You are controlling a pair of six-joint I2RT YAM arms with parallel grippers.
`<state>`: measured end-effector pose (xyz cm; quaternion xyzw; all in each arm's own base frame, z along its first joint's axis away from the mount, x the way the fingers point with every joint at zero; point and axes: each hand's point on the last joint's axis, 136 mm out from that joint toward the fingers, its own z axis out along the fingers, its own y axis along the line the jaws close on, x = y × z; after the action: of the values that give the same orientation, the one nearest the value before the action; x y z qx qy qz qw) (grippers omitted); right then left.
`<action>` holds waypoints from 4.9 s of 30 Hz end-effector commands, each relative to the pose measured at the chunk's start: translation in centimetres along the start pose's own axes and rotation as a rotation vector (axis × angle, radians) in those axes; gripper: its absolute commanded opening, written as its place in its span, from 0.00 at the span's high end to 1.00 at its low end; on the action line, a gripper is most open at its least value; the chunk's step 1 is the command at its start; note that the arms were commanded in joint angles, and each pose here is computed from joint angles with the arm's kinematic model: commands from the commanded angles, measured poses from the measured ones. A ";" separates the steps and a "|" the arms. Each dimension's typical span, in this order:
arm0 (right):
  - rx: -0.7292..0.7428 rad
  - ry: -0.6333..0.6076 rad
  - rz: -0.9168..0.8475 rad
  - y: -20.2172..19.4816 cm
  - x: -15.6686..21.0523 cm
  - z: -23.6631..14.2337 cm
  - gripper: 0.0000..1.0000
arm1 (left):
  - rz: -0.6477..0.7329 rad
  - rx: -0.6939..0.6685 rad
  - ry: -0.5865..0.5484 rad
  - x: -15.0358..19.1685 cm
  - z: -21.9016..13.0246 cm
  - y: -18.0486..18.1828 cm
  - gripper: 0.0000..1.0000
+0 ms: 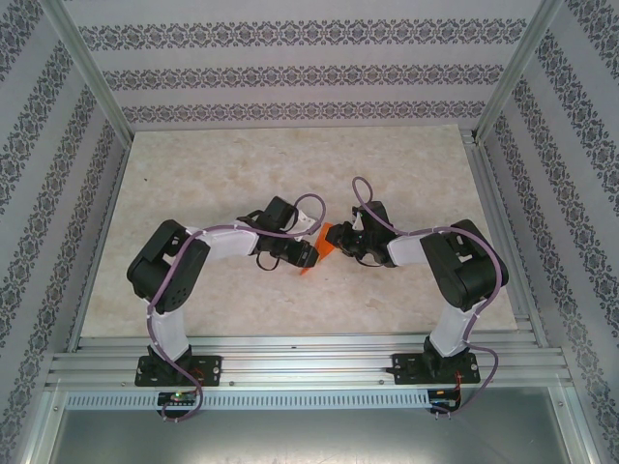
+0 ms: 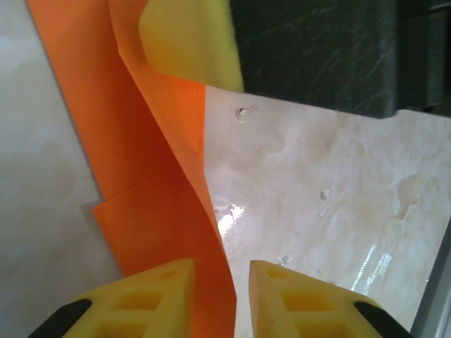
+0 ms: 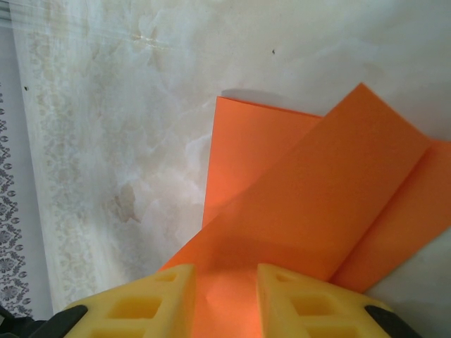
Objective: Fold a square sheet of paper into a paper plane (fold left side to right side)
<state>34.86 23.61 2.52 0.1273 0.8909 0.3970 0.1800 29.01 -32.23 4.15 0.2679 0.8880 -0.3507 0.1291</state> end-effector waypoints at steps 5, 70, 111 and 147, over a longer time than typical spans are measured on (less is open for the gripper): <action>0.075 0.011 0.018 -2.4 0.7 0.1 0.71 | 0.005 -0.032 0.048 1.2 0.6 0.8 0.81; -0.027 0.028 -0.099 3.0 4.3 1.0 0.79 | -0.307 0.245 0.003 2.8 1.5 4.0 1.00; 0.095 0.080 -0.031 -1.8 5.8 1.5 0.84 | -0.238 0.149 -0.088 1.0 0.0 -0.9 1.00; 0.275 -0.070 -0.186 -3.5 -2.9 -0.4 0.84 | -0.345 -0.082 0.070 10.7 1.9 4.3 1.00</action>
<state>35.21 22.44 1.78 0.0829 0.9246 0.3102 0.2048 27.30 -30.59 1.91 0.1547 0.8898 -0.4032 0.1476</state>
